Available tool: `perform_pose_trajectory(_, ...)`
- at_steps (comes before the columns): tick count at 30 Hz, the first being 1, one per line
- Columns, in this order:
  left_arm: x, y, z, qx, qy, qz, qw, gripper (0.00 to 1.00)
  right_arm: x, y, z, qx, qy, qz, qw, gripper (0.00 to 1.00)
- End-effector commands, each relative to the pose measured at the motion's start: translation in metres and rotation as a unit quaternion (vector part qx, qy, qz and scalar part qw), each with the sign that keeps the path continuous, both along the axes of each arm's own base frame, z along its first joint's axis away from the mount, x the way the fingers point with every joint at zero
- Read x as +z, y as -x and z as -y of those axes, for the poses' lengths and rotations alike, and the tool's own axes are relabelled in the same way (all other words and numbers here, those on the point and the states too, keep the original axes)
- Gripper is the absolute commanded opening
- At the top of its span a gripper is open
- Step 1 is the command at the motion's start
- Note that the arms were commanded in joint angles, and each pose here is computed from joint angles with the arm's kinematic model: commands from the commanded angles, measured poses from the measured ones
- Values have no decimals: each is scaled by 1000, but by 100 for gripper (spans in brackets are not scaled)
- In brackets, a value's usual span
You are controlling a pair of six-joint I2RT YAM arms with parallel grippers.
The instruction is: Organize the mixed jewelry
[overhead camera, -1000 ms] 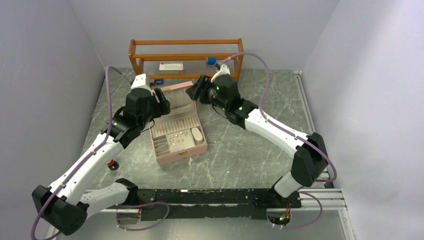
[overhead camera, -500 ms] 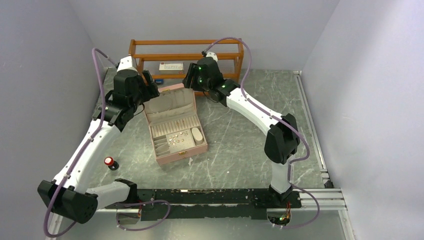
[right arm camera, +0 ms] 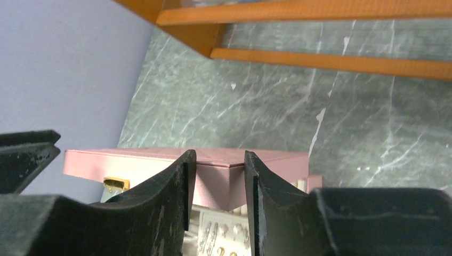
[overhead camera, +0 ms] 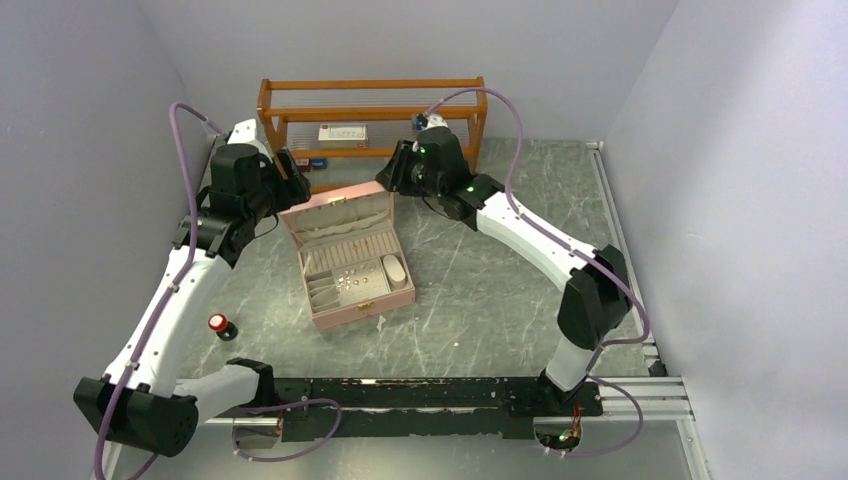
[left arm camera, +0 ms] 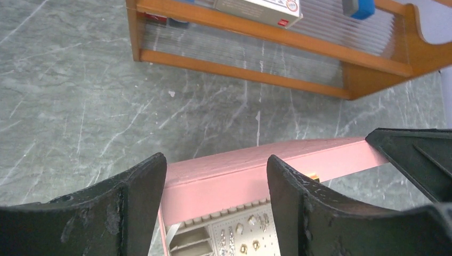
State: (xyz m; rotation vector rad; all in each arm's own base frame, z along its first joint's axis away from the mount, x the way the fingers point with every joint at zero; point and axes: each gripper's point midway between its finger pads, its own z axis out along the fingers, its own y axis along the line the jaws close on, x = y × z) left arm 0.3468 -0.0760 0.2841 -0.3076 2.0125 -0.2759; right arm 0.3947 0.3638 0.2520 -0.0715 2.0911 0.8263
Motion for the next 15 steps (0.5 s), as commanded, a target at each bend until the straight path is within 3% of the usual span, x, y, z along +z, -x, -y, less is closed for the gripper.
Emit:
perform_pose_trajectory(1, -4, 22, 7, -46, 0, -19, 999, 73, -63, 51, 12, 47, 51, -96, 993, 35)
perform_pose_trajectory(15, -49, 72, 17, -73, 38, -101, 991, 73, -79, 127, 51, 63, 37, -133, 988, 32)
